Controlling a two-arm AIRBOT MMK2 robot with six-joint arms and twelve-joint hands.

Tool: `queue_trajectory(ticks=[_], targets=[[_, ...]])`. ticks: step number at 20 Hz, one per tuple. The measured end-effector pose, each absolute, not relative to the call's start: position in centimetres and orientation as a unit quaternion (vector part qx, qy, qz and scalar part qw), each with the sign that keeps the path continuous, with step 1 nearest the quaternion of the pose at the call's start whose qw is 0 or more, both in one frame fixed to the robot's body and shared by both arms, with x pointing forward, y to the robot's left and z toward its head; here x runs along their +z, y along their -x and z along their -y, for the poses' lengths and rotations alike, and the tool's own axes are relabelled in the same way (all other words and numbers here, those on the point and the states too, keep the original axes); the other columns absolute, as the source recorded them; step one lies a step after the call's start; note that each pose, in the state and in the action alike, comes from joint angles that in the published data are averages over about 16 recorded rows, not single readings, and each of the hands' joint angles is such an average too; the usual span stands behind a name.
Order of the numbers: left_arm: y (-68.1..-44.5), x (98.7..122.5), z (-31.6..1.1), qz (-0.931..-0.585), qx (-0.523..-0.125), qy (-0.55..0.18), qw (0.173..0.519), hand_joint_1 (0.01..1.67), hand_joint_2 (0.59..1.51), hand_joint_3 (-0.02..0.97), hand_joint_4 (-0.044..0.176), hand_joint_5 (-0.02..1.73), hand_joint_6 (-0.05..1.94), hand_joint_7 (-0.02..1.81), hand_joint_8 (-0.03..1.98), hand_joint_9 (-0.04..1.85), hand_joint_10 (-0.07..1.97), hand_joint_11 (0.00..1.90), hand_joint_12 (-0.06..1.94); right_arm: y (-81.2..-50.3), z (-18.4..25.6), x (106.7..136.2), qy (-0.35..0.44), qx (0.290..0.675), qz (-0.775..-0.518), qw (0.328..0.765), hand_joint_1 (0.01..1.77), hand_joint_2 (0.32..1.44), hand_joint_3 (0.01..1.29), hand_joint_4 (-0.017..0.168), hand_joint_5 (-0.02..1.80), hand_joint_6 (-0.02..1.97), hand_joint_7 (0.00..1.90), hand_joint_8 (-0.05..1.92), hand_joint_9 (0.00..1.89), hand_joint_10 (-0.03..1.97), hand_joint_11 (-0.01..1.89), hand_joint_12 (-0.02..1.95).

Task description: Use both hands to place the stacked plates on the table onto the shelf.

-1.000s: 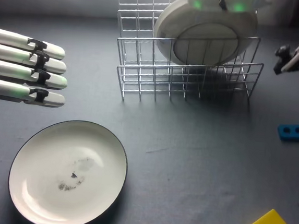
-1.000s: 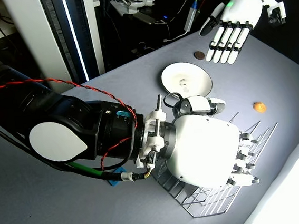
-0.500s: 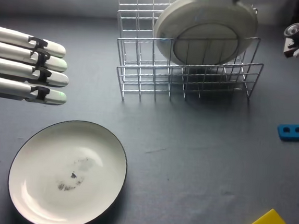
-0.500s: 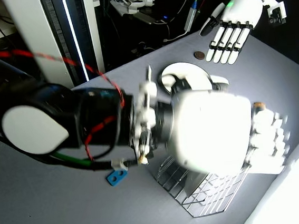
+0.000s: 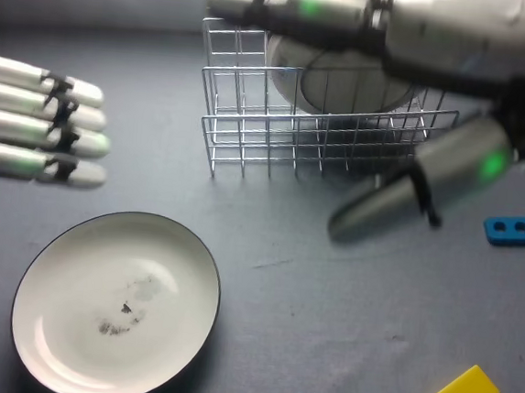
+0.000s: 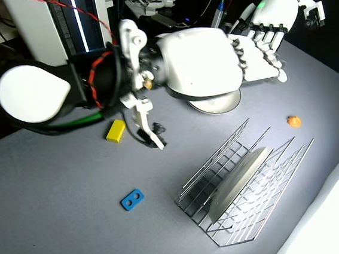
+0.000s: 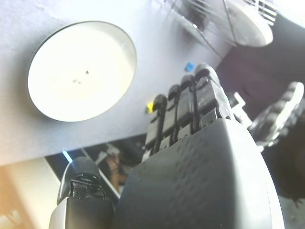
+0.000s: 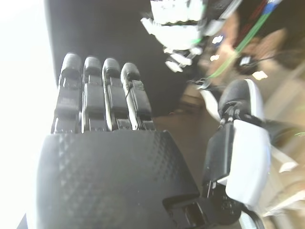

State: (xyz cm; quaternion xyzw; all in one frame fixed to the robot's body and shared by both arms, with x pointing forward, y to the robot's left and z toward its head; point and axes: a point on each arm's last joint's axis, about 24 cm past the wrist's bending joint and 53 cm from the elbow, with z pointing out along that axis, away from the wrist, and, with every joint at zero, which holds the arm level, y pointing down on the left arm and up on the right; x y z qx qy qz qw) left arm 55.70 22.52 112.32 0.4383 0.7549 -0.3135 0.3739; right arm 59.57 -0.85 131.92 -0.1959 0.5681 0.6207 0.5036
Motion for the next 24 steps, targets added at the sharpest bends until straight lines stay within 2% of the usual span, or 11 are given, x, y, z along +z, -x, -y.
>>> queue_trajectory(ticks=[6,12,24], targets=[[-55.3,109.8,-23.4,-0.791,-0.297,-0.406,0.349,0.02,1.133,0.009,0.001,0.08,0.01,0.03,0.00,0.02,0.01,0.02,0.01,-56.9,0.5,130.0,0.234,0.605,-0.574,0.500,0.87,0.87,0.01,-0.001,0.04,0.00,0.03,0.01,0.03,0.02,0.02,0.05],[-54.3,107.4,-23.5,-0.820,-0.294,-0.370,0.323,0.02,1.134,0.009,0.001,0.09,0.01,0.04,0.00,0.02,0.01,0.02,0.01,-56.5,0.7,128.7,0.238,0.592,-0.589,0.496,1.19,0.89,0.01,0.000,0.02,0.00,0.02,0.01,0.02,0.02,0.02,0.02],[-52.8,104.5,-22.7,-0.842,-0.304,-0.337,0.291,0.02,1.137,0.011,0.001,0.08,0.01,0.04,0.00,0.02,0.01,0.02,0.01,-56.4,0.6,127.8,0.238,0.584,-0.601,0.491,1.25,0.91,0.01,0.000,0.02,0.00,0.02,0.01,0.02,0.02,0.02,0.02]])
